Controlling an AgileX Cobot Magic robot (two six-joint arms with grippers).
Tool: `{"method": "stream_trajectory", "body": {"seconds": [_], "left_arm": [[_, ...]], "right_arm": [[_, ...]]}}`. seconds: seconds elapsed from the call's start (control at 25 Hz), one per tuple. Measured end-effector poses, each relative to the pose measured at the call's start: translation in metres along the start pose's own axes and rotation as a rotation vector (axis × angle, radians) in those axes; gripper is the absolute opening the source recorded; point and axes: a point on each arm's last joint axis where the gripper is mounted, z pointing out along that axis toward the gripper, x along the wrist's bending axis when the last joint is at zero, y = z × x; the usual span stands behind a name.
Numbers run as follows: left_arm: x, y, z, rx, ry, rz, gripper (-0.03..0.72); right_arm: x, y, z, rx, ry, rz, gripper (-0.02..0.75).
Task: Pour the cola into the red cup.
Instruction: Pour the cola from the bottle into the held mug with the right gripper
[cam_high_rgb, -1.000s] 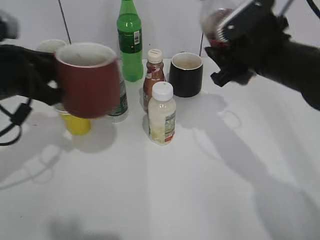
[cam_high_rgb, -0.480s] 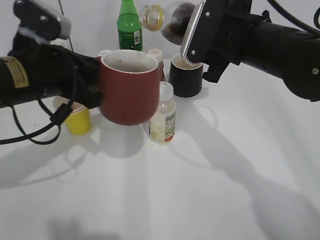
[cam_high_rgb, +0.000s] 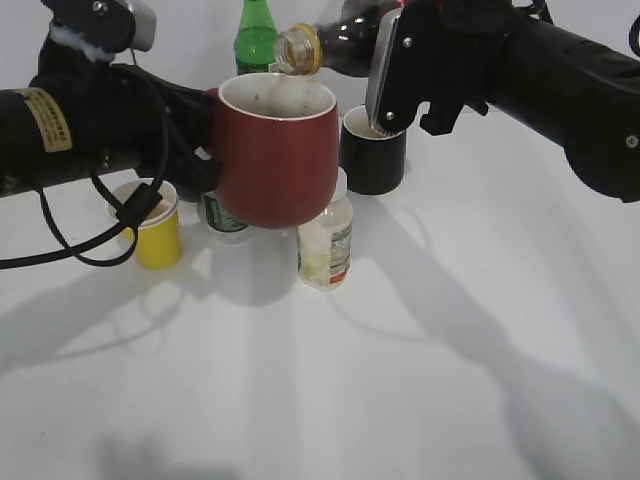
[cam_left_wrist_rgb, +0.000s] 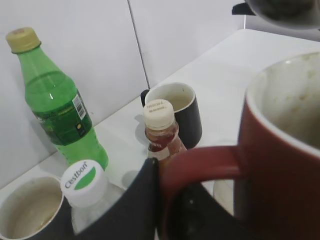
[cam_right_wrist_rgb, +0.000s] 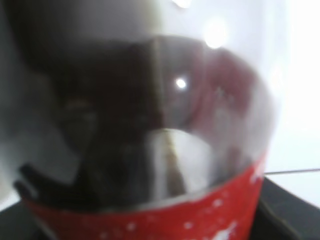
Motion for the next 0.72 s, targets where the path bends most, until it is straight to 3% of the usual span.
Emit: {"method": "stream_trajectory", "body": {"seconds": [0.56,0.72], "left_arm": [[-0.0009,0.0002,0.0001,0.0,-0.003,0.001,0.049],[-0.0011,0.0011,0.0001,-0.011,-0.005,0.001,0.049]], "right_arm": [[-0.0008,0.0001,0.0,-0.001,-0.009,-0.055,0.471],[0.0023,-0.0002,0.0002,0.003,0.028,0.073,0.471]]}}
